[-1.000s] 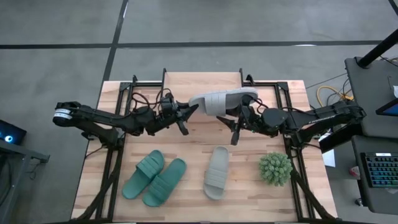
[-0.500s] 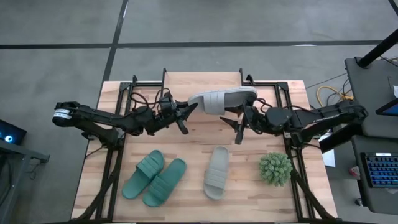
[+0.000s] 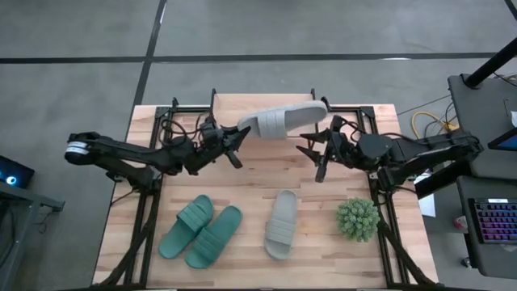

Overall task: Pick and place slides into the shelf
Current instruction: Put the right gray slide on the shelf

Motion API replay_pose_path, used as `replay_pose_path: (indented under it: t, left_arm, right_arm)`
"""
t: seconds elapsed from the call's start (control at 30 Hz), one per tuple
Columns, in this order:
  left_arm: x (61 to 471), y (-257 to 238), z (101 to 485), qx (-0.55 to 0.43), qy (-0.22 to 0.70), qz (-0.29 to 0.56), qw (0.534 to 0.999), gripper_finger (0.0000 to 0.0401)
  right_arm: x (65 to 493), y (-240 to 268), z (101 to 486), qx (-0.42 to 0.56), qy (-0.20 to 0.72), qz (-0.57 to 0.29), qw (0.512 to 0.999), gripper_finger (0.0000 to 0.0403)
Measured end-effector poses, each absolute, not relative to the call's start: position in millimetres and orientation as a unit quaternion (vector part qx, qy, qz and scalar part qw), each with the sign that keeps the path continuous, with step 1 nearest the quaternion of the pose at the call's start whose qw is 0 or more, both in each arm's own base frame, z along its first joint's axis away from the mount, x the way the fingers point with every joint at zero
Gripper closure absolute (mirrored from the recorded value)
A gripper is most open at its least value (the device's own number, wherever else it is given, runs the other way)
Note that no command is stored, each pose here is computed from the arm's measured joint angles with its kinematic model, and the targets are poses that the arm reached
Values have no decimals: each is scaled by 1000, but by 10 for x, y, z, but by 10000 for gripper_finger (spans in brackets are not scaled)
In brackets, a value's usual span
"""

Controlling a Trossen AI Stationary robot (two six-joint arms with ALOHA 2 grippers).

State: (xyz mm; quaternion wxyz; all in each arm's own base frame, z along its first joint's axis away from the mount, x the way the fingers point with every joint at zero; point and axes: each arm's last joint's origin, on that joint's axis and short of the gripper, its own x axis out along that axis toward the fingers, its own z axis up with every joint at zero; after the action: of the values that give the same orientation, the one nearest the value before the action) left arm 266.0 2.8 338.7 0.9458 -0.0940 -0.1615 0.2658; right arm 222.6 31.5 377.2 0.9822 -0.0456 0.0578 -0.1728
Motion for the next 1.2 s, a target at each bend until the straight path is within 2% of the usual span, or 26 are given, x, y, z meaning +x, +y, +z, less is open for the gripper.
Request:
replay_pose_path:
  t: [0.2, 0.5, 0.73, 1.2]
  left_arm:
    - [2538, 46, 3451, -96, -162, 290, 939, 384]
    - [2305, 62, 3644, -113, -199, 295, 928, 384]
    - [2130, 75, 3708, -111, -183, 304, 928, 384]
    - [1977, 81, 3749, -136, -141, 299, 934, 385]
  right_arm:
    - [2130, 285, 3836, -42, 44, -192, 980, 243]
    - [1958, 213, 3935, -43, 25, -266, 963, 256]
    - [1826, 150, 3958, -39, 28, -349, 936, 257]
    - [1889, 159, 3870, -55, 60, -360, 930, 262]
